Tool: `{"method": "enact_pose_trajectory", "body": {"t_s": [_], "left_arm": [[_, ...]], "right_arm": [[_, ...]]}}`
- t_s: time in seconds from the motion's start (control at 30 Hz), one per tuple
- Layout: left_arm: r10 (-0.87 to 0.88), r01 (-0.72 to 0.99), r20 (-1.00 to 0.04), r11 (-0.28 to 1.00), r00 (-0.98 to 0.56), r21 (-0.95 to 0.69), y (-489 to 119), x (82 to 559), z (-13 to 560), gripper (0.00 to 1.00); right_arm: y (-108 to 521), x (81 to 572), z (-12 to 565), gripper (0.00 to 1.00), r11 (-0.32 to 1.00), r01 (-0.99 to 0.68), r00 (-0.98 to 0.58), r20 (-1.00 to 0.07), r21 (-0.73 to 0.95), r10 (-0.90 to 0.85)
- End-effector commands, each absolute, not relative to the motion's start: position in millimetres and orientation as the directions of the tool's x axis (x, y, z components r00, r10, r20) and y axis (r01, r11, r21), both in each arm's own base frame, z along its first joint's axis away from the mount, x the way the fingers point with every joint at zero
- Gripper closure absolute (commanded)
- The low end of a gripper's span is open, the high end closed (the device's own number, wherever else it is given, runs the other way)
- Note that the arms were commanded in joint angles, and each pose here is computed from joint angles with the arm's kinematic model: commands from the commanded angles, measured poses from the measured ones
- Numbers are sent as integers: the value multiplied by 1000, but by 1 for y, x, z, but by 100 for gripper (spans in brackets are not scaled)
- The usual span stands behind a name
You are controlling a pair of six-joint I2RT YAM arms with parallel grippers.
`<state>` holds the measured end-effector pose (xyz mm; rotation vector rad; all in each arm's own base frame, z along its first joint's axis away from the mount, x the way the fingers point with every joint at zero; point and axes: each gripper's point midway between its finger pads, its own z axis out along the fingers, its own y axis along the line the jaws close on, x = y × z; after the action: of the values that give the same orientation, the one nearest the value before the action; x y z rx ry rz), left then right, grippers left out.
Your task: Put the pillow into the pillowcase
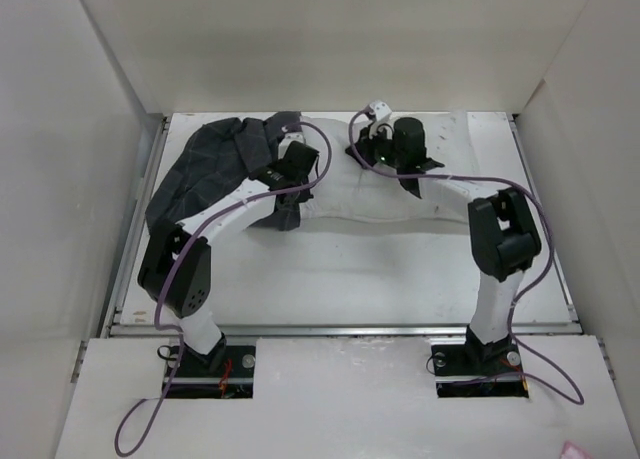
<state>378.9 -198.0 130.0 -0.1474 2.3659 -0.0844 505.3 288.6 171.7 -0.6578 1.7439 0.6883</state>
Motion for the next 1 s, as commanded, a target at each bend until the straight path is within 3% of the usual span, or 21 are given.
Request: {"method": "enact_pose_trajectory", "body": {"t_s": [0.0, 0.17, 0.37, 0.4, 0.43, 0.47, 0.53, 0.57, 0.63, 0.67, 0.73, 0.97], "left_arm": [[-71, 101, -784, 981, -616, -167, -242, 406, 175, 100], [25, 317, -794, 924, -608, -214, -298, 388, 192, 100], [31, 387, -801, 886, -598, -254, -305, 350, 216, 100], [33, 386, -799, 887, -600, -254, -300, 344, 217, 100], [34, 395, -803, 882, -595, -256, -299, 337, 220, 100], [15, 373, -795, 889, -606, -268, -293, 332, 217, 91], [-19, 337, -812, 904, -583, -263, -278, 327, 231, 83], [-31, 328, -823, 908, -568, -261, -274, 327, 238, 75], [-66, 284, -826, 921, -559, -266, -262, 324, 245, 56], [-67, 284, -826, 921, -559, -266, -260, 321, 244, 50], [-77, 279, -825, 920, -560, -275, -256, 317, 247, 41], [-71, 219, -769, 938, -635, -268, -244, 299, 205, 38]], "right_arm": [[261, 465, 145, 100, 722, -641, -425, -904, 261, -51], [221, 427, 143, 100, 833, -477, -530, -848, 280, -19], [206, 377, 183, 100, 822, -485, -519, -855, 298, 4], [199, 376, 185, 93, 839, -469, -514, -858, 276, -5], [197, 372, 187, 55, 839, -475, -511, -859, 265, -18], [195, 370, 200, 42, 836, -504, -470, -881, 219, -53], [192, 368, 212, 29, 831, -526, -429, -900, 179, -78], [197, 361, 225, 17, 817, -557, -388, -917, 151, -95], [216, 348, 234, 5, 761, -646, -304, -936, 63, -180], [223, 342, 232, 0, 737, -675, -284, -934, 34, -217], [238, 333, 237, 0, 680, -732, -211, -935, -43, -286], [278, 321, 222, 0, 529, -843, -160, -895, -96, -417]]}}
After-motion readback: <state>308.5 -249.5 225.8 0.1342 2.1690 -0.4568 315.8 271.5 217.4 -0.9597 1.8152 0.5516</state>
